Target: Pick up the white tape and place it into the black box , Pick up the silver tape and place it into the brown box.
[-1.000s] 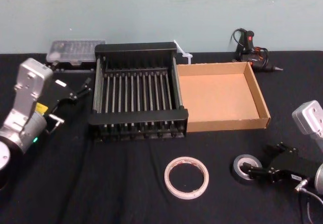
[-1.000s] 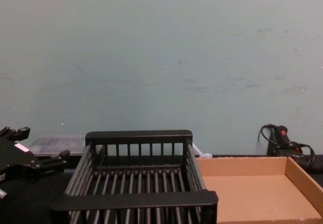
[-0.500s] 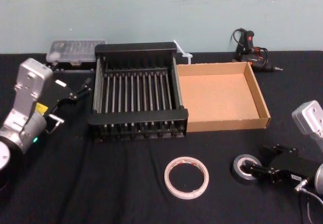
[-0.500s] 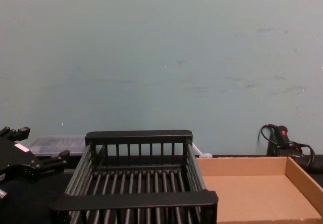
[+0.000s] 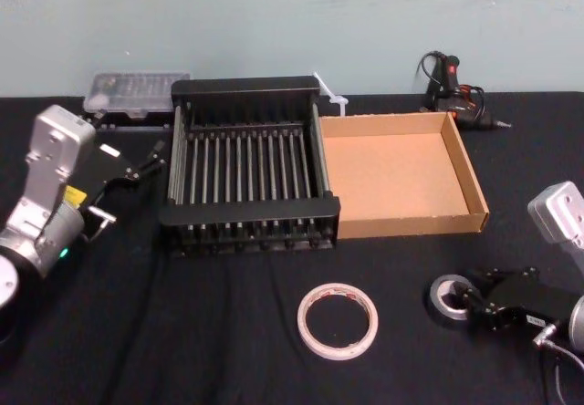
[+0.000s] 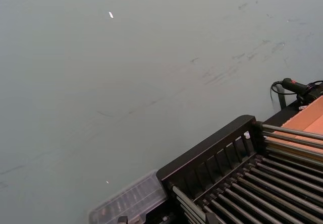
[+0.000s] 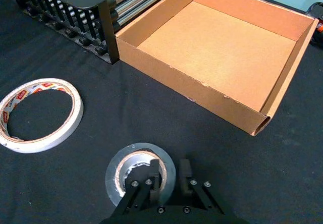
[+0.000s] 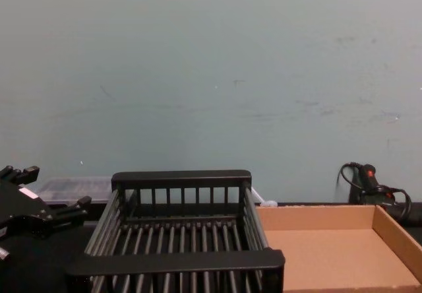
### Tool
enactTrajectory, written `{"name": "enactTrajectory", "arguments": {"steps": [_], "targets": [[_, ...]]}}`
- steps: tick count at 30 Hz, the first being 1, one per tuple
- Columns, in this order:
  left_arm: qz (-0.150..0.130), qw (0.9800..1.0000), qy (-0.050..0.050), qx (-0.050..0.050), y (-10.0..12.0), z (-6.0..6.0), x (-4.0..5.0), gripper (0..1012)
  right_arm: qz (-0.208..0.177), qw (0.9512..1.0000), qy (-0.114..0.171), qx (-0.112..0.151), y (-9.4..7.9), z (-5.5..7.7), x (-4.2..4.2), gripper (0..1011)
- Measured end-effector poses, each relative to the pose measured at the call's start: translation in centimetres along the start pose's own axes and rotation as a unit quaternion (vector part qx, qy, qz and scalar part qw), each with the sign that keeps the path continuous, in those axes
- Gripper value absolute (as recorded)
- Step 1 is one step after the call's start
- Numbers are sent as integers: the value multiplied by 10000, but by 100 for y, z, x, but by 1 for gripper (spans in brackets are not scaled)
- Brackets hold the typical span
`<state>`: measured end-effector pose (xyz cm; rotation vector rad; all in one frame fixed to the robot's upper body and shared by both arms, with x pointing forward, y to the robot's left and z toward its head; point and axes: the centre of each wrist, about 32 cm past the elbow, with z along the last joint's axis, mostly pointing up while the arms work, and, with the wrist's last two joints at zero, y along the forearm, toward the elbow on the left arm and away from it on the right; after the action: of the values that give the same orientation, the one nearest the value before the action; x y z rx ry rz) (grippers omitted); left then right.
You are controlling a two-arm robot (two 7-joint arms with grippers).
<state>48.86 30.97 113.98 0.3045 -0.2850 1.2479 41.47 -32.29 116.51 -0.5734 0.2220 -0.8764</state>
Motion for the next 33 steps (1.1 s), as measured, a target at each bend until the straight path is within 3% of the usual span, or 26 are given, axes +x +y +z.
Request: {"name": "enactTrajectory", "arguments": {"steps": [4,19,33], "targets": [[0,10000,0,0,0,0,0,1001,0,10000,0,0,0,0,0,162],[0,10000,0,0,0,0,0,1001,-3,9999,-40,131,-24,30,0,158],[0,10000,0,0,0,0,0,1001,-424,9965,164,703,10,303,89,158]]}}
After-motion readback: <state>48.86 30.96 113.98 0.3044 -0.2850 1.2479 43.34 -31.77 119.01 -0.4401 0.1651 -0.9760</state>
